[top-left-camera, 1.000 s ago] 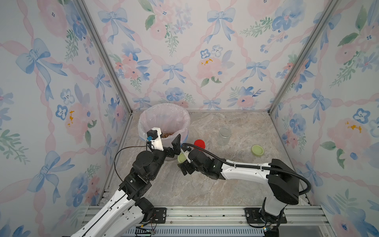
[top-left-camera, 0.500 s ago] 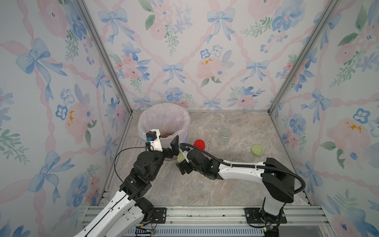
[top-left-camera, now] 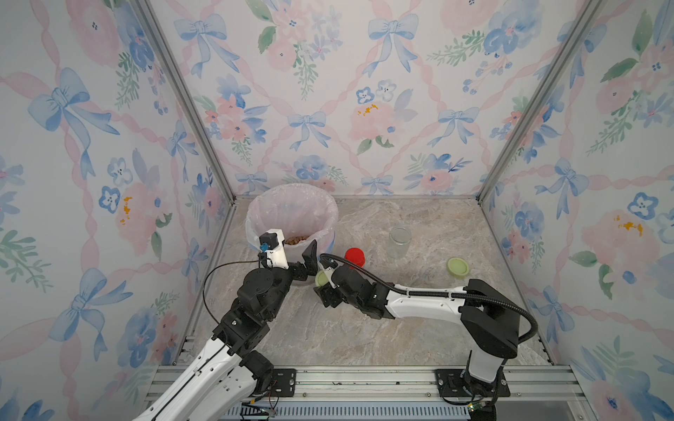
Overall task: Empty moldy peanuts from jars
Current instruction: Pick up the jar from the center of the board.
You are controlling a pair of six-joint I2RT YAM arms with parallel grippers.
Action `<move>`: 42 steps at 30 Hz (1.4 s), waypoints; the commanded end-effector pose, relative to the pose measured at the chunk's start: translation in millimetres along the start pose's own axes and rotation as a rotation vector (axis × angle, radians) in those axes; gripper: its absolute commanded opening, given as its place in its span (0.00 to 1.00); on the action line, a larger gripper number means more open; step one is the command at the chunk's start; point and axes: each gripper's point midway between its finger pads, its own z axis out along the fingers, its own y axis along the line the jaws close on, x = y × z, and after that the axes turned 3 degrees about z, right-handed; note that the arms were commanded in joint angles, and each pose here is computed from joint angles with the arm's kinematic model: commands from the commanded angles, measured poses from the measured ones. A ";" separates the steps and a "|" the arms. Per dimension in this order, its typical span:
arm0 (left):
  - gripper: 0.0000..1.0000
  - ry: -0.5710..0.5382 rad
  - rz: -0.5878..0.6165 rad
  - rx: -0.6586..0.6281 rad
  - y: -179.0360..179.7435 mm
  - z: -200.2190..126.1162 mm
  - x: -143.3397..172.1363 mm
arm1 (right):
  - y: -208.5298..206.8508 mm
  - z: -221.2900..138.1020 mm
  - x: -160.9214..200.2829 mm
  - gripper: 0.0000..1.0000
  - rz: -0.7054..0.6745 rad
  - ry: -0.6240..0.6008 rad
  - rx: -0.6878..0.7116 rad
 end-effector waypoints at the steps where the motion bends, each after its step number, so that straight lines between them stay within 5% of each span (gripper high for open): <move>1: 0.98 0.003 -0.009 0.006 -0.4 2.2 2.4 | -5.1 6.9 6.3 0.67 0.014 0.010 0.015; 5: 0.98 0.003 -0.006 -0.001 1.2 2.1 3.5 | -5.3 7.3 6.1 0.54 0.016 0.007 0.014; 15: 0.98 -0.072 -0.046 -0.089 20.4 -11.6 -11.8 | -6.3 -16.0 -11.3 0.48 0.024 -0.030 0.011; 36: 0.98 -0.064 0.024 0.106 -19.2 -3.7 -23.7 | -19.9 -119.1 -76.3 0.45 0.024 -0.147 0.039; 42: 0.98 -0.151 0.100 0.238 -44.8 -9.4 -47.9 | -48.2 -165.3 -97.3 0.45 0.070 -0.165 0.084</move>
